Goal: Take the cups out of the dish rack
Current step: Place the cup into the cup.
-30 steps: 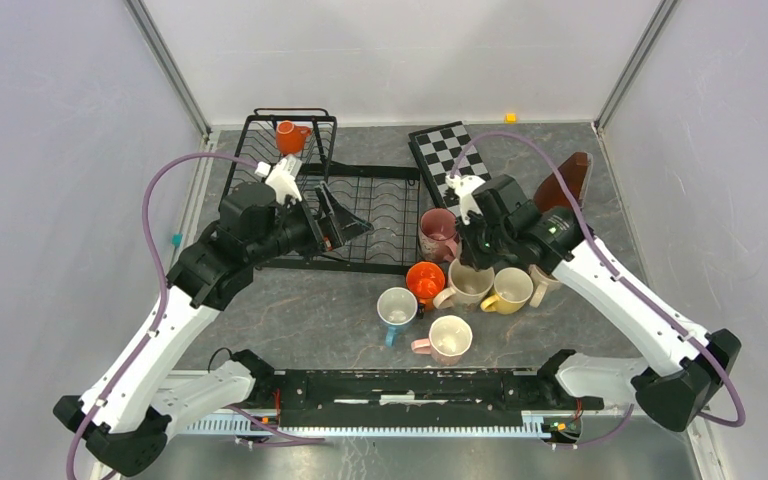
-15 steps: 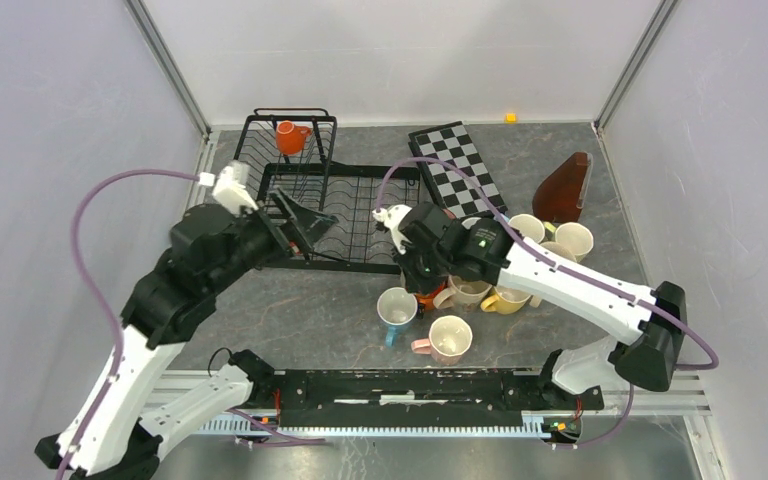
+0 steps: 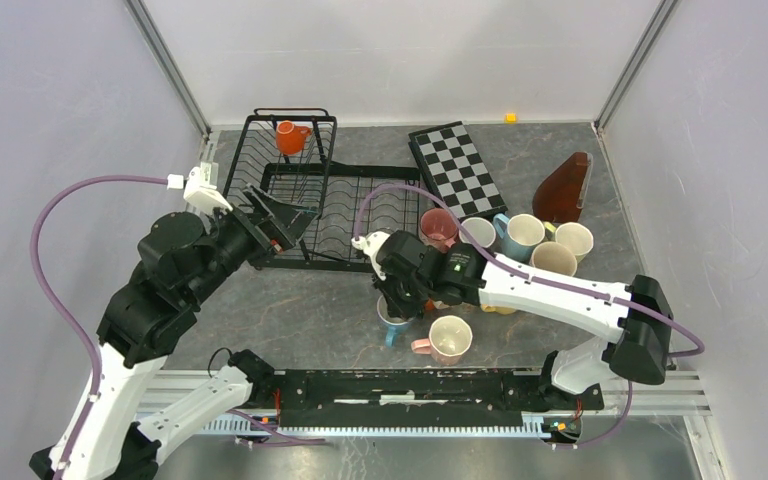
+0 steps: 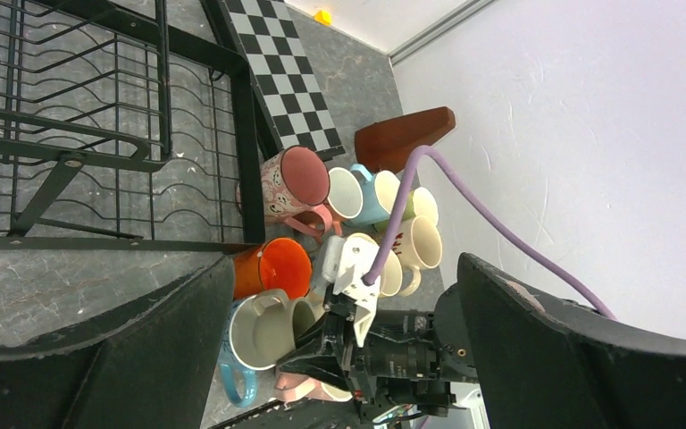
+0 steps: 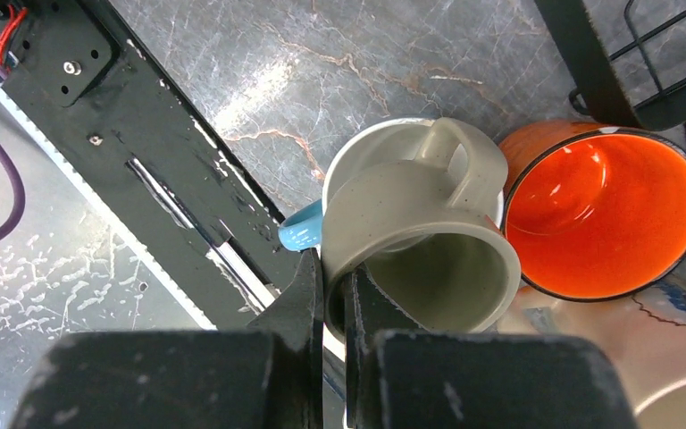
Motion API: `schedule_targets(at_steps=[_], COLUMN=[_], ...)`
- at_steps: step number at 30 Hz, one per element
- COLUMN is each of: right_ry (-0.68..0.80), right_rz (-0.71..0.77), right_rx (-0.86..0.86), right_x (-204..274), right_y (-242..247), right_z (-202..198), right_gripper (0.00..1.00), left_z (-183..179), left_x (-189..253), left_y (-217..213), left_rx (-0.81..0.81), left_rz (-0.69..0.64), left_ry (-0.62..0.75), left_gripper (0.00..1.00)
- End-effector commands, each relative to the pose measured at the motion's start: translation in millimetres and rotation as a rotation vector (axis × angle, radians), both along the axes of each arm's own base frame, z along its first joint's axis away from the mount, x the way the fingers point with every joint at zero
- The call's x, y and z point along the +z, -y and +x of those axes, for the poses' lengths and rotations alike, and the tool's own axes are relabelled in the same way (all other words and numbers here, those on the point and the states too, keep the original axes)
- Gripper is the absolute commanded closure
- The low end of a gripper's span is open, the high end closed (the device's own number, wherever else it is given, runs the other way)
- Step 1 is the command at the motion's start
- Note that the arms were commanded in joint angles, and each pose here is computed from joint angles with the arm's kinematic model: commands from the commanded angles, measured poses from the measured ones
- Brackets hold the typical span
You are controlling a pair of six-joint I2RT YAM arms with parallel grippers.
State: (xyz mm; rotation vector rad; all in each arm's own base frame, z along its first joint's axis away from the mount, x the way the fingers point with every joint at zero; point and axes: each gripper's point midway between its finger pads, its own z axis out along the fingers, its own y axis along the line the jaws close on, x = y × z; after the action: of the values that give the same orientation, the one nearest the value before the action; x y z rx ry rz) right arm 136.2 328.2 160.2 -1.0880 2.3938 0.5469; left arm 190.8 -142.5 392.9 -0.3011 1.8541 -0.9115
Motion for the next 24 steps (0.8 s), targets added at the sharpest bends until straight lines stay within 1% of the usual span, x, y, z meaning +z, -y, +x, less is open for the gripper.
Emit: schedule_targets(at_steps=[1,19,22,24], right_ry=[0.013,0.033,0.024,0.022], right_rz=[0.048,0.015,0.009,0.012], right_rx=[-0.012,-0.016,-0.012,-0.013], right_x=[-4.0,-33.3,-36.8,-37.2], right_y=[-12.1,-10.3,-9.4,-8.9], right_z=[-0.6,4.0,2.2,1.3], right_gripper=[1.0,1.0,0.97,0.92], left_z=[2.1,3.3,3.3,3.6], left_x=[5.0,-3.9,-5.3,-5.4], left_y=[-4.5,-0.3,0.8,1.4], left_rx=[0.012,-0.004,-0.008,-0.009], left_rz=[0.034,0.043,0.043,0.043], left_ry=[0.036,0.013,0.009,0.008], left_gripper=[0.0,0.0,0.0,0.0])
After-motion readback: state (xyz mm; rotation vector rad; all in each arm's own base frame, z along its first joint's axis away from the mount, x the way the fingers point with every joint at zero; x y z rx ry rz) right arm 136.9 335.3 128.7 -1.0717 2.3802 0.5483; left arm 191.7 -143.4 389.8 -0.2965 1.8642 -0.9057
